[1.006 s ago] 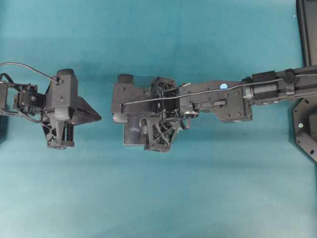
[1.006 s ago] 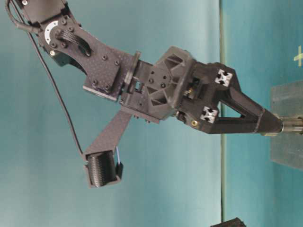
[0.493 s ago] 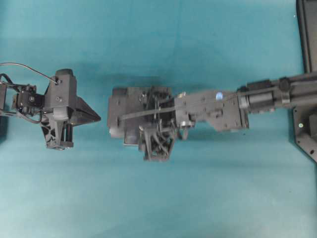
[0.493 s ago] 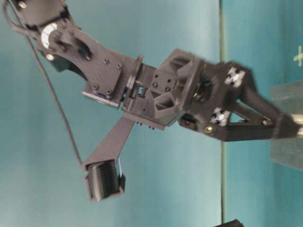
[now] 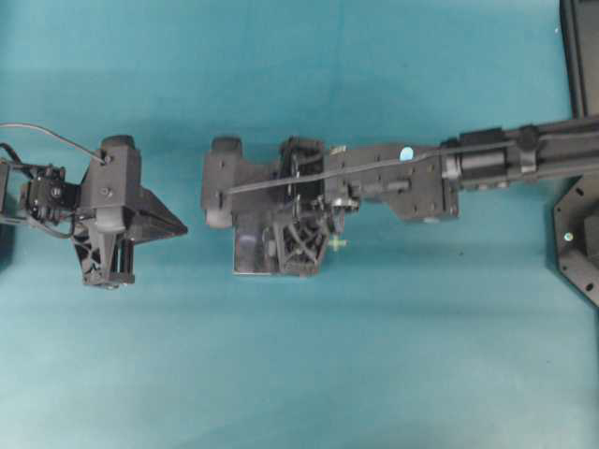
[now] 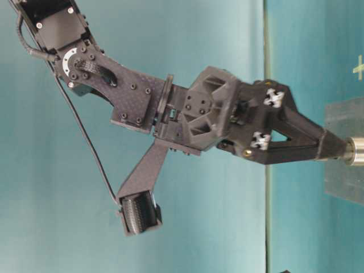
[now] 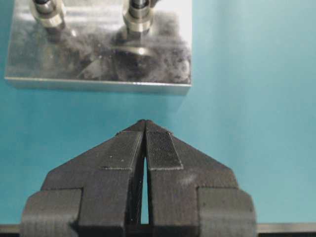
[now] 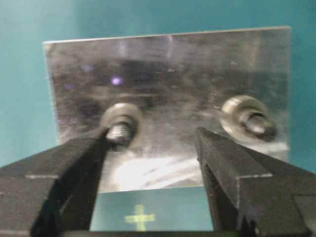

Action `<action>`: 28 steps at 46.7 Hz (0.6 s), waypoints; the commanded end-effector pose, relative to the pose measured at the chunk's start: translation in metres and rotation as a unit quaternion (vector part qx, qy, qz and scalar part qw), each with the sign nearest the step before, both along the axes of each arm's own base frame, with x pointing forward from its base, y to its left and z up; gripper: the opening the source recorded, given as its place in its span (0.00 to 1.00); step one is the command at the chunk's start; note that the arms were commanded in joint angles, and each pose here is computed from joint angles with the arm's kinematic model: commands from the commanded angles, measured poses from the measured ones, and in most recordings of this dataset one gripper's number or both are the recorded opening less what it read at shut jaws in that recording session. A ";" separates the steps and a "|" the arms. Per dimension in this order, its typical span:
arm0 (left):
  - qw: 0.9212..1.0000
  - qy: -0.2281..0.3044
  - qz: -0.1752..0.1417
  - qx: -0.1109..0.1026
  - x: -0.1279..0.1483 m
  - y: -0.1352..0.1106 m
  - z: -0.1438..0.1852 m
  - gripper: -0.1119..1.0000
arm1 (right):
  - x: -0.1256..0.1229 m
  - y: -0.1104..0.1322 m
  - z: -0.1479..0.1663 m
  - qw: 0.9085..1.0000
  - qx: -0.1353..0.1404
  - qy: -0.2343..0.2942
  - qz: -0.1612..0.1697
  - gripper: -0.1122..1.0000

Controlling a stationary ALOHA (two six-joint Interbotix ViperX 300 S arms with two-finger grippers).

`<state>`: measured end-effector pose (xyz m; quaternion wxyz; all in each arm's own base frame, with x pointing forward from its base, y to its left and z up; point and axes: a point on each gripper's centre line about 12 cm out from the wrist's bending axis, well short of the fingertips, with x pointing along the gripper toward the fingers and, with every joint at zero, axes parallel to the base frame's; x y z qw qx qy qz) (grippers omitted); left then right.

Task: Insert the washer onto the shaft.
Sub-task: 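Carry the washer over the lower shaft and lower it onto the shaft, then open the right gripper to release the washer on the shaft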

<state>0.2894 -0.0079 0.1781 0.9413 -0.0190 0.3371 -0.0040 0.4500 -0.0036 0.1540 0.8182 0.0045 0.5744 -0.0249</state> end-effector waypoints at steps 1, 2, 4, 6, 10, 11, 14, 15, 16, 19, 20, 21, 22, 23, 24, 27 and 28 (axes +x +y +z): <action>1.000 -0.015 -0.002 0.001 0.002 -0.001 0.008 0.10 | 0.004 0.012 0.014 1.000 0.001 -0.018 0.015 0.72; 1.000 -0.016 -0.002 0.001 0.002 -0.001 0.008 0.10 | 0.004 0.016 0.014 1.000 0.001 -0.018 0.019 0.72; 1.000 -0.016 -0.002 0.001 0.003 -0.001 0.009 0.10 | 0.005 0.024 0.013 0.999 0.003 -0.019 0.027 0.72; 1.000 -0.015 -0.002 0.001 0.002 -0.001 0.008 0.10 | 0.006 0.031 0.013 0.999 0.005 -0.019 0.033 0.72; 1.000 -0.015 -0.002 0.001 0.002 -0.001 0.008 0.10 | 0.007 0.040 0.012 0.999 0.006 -0.017 0.041 0.72; 1.000 -0.015 -0.002 0.001 0.002 -0.001 0.008 0.10 | 0.007 0.041 0.011 0.999 0.006 -0.017 0.041 0.72; 1.000 -0.015 -0.002 0.001 0.002 -0.001 0.008 0.10 | 0.008 0.042 0.013 0.999 0.007 -0.018 0.040 0.72; 1.000 -0.016 -0.002 0.001 0.002 -0.001 0.008 0.10 | 0.009 0.042 0.013 0.999 0.007 -0.018 0.040 0.72; 1.000 -0.015 -0.002 0.001 0.002 -0.001 0.008 0.10 | 0.008 0.041 0.013 0.999 0.007 -0.017 0.039 0.72; 1.000 -0.016 -0.002 0.001 0.002 -0.001 0.009 0.10 | 0.009 0.038 0.016 0.999 0.005 -0.018 0.037 0.72; 1.000 -0.016 -0.002 0.001 0.003 -0.001 0.009 0.10 | 0.008 0.036 0.017 0.999 0.004 -0.018 0.034 0.72; 1.000 -0.017 -0.002 0.001 0.003 -0.001 0.009 0.10 | 0.008 0.033 0.018 0.999 0.003 -0.017 0.032 0.72; 1.000 -0.017 -0.002 0.001 0.003 -0.001 0.009 0.10 | 0.008 0.031 0.019 0.999 0.003 -0.018 0.030 0.72; 1.000 -0.018 -0.002 0.001 0.003 -0.001 0.010 0.10 | 0.007 0.028 0.020 1.000 0.002 -0.015 0.027 0.72; 1.000 -0.018 -0.002 0.001 0.003 -0.001 0.010 0.10 | 0.006 0.026 0.022 1.000 0.002 -0.016 0.025 0.72; 1.000 -0.018 -0.002 0.001 0.003 -0.001 0.010 0.10 | 0.004 0.019 0.026 1.000 -0.002 -0.014 0.019 0.70; 1.000 -0.018 -0.002 0.001 0.003 -0.001 0.010 0.10 | 0.004 0.017 0.028 1.000 -0.002 -0.015 0.017 0.70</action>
